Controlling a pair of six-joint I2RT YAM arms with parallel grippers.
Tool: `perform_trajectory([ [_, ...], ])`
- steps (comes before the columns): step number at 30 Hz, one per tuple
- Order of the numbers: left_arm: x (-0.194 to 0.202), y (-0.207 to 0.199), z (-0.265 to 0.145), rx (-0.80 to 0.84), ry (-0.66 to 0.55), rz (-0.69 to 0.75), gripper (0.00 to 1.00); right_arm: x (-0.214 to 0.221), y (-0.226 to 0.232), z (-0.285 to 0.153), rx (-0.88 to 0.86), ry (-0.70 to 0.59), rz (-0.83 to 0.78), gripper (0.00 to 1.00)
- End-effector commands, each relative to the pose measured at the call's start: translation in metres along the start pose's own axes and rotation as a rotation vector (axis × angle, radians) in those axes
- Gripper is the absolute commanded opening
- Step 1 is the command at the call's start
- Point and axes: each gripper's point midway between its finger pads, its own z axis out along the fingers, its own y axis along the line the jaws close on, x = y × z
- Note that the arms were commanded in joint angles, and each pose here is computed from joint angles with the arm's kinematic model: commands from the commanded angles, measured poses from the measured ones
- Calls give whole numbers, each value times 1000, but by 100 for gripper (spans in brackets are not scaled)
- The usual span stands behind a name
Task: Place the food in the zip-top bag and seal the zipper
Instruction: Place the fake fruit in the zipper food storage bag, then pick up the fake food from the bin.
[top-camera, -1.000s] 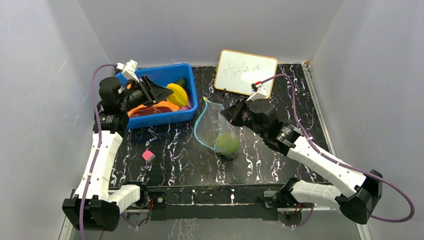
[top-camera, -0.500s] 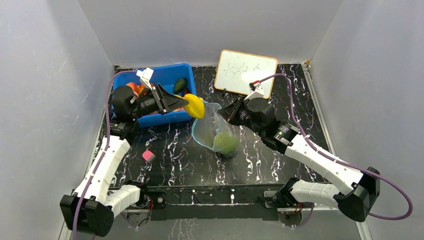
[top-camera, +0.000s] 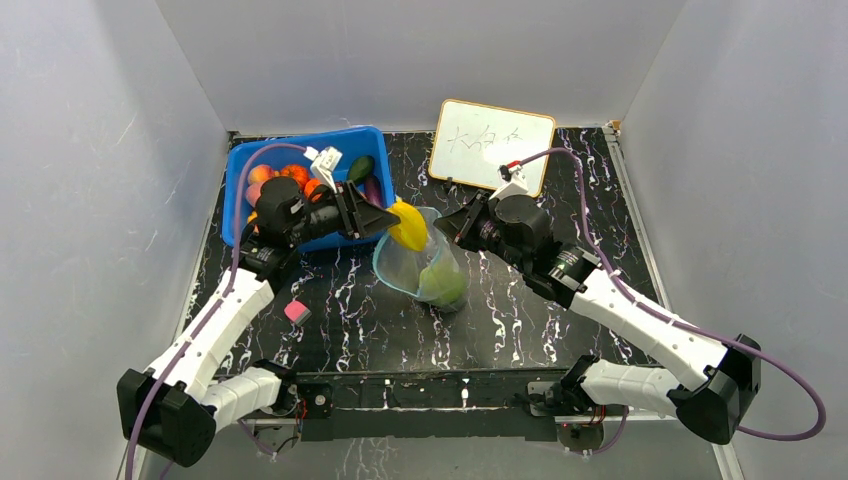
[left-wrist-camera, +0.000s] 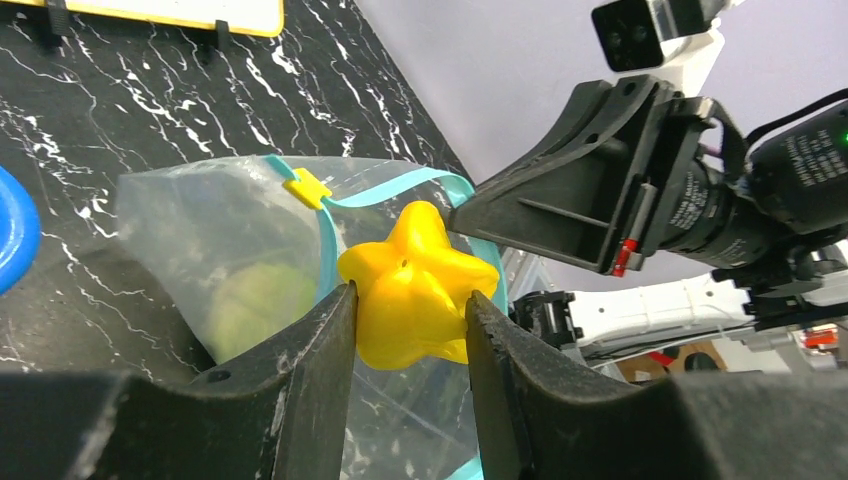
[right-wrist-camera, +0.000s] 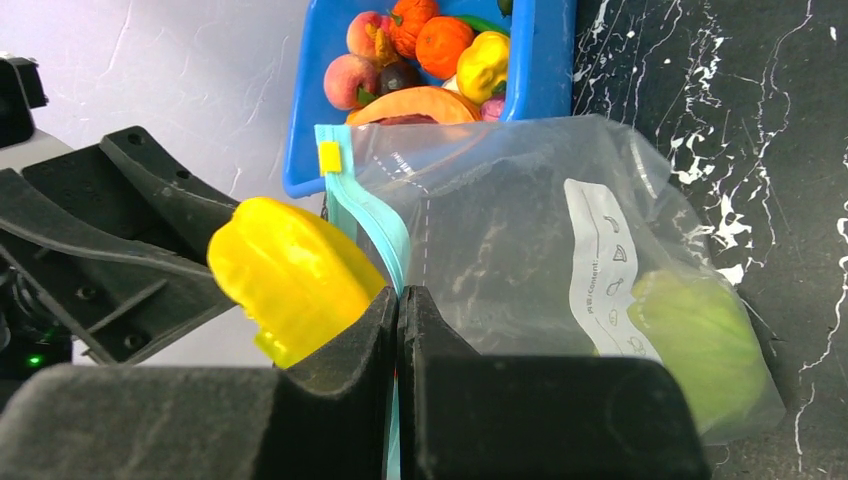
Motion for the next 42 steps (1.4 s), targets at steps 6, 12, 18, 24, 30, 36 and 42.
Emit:
perform_trajectory([
  [6, 1, 12, 13, -20, -21, 153, 36, -28, 48, -15, -166, -71, 73, 0],
  [12, 11, 26, 18, -59, 17, 169, 53, -29, 46, -16, -166, -79, 73, 0],
  [18, 9, 19, 19, -64, 46, 148, 70, -26, 43, -15, -160, -77, 71, 0],
  [24, -2, 10, 6, -118, 46, 161, 74, -28, 36, -17, -129, -91, 47, 0],
  [30, -15, 21, -18, -287, -2, 223, 75, -29, 30, -20, -104, -100, 29, 0],
  [36, -1, 56, -25, -413, 43, 265, 74, -27, 31, -20, -115, -90, 29, 0],
  [42, 32, 74, -10, -367, 144, 196, 67, -22, 27, -19, -110, -78, 35, 0],
])
